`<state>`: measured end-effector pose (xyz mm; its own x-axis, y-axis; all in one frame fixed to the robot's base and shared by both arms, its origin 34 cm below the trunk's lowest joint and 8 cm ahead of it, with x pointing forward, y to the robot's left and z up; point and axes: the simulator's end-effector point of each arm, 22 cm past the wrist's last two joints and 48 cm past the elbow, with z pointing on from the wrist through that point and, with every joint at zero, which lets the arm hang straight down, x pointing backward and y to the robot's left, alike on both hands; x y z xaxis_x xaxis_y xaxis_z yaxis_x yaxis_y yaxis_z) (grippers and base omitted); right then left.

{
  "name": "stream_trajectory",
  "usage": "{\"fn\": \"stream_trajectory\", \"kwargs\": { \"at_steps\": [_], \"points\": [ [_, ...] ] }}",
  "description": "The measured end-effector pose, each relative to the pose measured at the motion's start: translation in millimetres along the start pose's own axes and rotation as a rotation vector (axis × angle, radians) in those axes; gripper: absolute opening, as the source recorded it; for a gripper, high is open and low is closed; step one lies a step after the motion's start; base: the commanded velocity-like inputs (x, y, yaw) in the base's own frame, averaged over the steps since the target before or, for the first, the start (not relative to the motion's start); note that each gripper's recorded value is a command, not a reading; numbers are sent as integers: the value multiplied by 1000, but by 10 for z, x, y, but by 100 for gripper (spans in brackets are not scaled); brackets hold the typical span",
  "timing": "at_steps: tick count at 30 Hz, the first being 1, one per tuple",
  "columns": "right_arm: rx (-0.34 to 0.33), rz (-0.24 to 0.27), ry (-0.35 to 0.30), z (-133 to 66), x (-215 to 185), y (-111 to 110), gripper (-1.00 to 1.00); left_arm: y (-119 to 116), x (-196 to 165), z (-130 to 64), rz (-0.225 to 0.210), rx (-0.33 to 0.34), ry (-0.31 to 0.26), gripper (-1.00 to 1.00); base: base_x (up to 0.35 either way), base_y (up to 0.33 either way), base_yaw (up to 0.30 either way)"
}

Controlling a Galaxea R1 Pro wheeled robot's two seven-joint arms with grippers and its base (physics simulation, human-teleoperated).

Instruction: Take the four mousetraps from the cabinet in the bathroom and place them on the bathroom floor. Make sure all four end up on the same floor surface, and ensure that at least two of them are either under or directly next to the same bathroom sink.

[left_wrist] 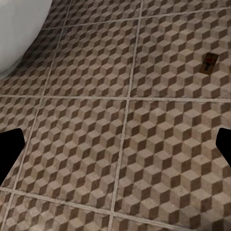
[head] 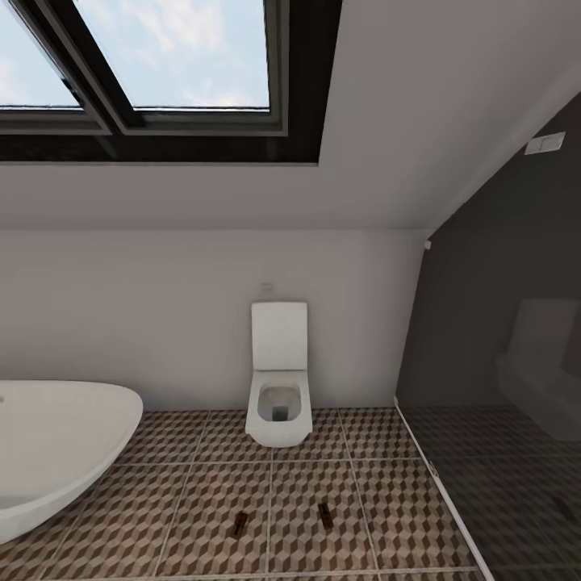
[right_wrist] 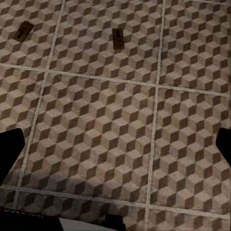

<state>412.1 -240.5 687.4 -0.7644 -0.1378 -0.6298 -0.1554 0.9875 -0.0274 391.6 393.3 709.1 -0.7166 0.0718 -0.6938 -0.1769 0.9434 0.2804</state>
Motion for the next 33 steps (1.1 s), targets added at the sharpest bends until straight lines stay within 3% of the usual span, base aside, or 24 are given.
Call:
{"fn": "stream_trajectory", "kwargs": {
  "at_steps": [16, 26, 31, 33],
  "points": [
    [55, -18, 97, -265, 690, -410, 100, 90, 116, -58, 7, -8, 1, 100, 0, 0, 0],
    [74, -19, 142, -375, 950, -475, 100, 97, 135, -61, 7, -12, 8, 100, 0, 0, 0],
    [83, -16, 212, -423, 1136, -490, 100, 88, 158, -65, 6, -15, 18, 100, 0, 0, 0],
    [83, -13, 272, -459, 1271, -487, 100, 51, 199, -73, 8, -11, 36, 100, 0, 0, 0]
  ]
}}
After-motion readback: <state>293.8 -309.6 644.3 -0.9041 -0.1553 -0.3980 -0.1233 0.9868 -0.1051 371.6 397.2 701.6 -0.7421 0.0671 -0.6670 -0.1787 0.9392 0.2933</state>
